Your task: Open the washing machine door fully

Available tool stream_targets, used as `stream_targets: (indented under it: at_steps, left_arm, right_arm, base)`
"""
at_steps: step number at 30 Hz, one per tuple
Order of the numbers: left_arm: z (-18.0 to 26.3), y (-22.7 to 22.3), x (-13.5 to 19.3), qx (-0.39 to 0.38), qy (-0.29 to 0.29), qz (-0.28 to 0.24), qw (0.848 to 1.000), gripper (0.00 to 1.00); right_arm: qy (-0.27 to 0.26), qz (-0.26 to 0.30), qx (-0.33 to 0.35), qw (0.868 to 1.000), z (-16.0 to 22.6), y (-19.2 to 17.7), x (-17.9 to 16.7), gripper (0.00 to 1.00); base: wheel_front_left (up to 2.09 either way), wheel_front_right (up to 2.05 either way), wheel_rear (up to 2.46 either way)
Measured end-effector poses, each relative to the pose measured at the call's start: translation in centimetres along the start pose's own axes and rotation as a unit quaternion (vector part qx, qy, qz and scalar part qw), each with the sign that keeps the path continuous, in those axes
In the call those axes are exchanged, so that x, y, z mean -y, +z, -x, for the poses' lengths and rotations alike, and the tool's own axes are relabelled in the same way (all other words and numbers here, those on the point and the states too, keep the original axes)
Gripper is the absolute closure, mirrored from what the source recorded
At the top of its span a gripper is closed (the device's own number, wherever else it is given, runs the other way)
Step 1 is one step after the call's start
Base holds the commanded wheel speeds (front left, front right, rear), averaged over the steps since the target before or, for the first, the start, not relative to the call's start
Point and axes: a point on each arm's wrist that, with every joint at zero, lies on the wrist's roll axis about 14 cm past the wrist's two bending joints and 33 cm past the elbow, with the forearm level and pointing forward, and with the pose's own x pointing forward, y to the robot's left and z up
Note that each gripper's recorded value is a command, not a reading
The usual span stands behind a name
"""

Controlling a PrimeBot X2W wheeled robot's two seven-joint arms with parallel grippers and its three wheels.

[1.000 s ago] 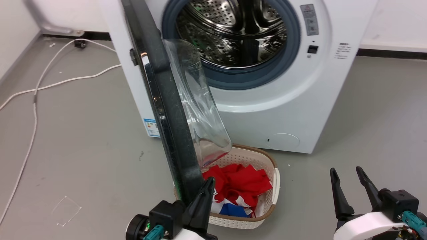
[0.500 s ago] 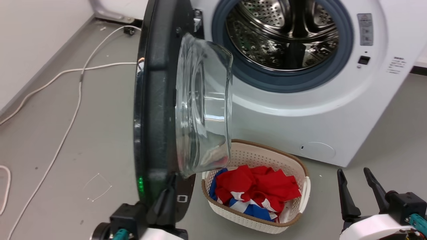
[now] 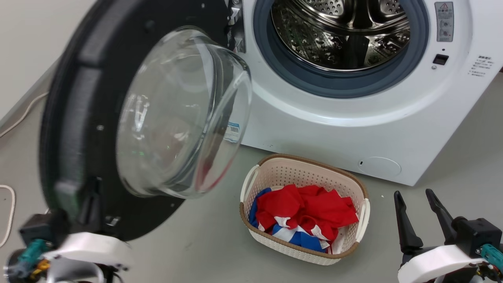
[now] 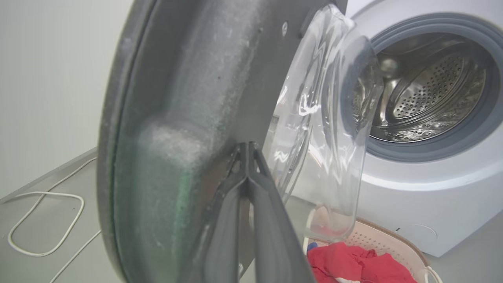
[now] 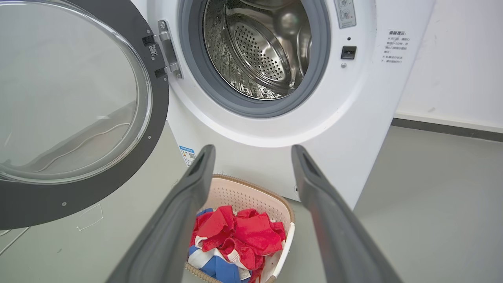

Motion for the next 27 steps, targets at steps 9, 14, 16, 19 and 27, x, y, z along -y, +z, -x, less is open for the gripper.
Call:
stream_targets:
  at_steps: [9,14,16,19,27]
  left_arm:
    - [-4.2,0.8,-5.5,0.004,0.05,-0.014,0.999,1.0]
    - [-6.4,1.0,-7.9,0.001,0.075,-0.021,0.997,1.0]
    - [-7.2,1.1,-9.1,-0.002,0.088,-0.022,0.996,1.0]
    - [-8.2,1.4,-10.2,-0.003,0.098,-0.034,0.995,1.0]
    - [-9.3,1.4,-11.3,0.001,0.116,-0.039,0.993,1.0]
  right_arm:
    - [-0.029,-0.004,-0.009,1.0,0.8,-0.7,1.9,0.0]
    - [-0.04,-0.006,-0.01,0.999,0.6,-0.7,2.6,0.0]
    - [-0.042,-0.005,-0.012,0.999,0.6,-0.8,2.8,0.0]
    - [-0.045,-0.003,-0.009,0.999,0.5,-0.6,3.1,0.0]
    - [-0.054,-0.001,-0.011,0.998,1.1,-0.7,3.6,0.0]
  base:
    - [0.0,0.0,0.0]
    - [0.0,0.0,0.0]
    - [0.0,0.0,0.0]
    - [0.0,0.0,0.0]
    - [0.0,0.0,0.0]
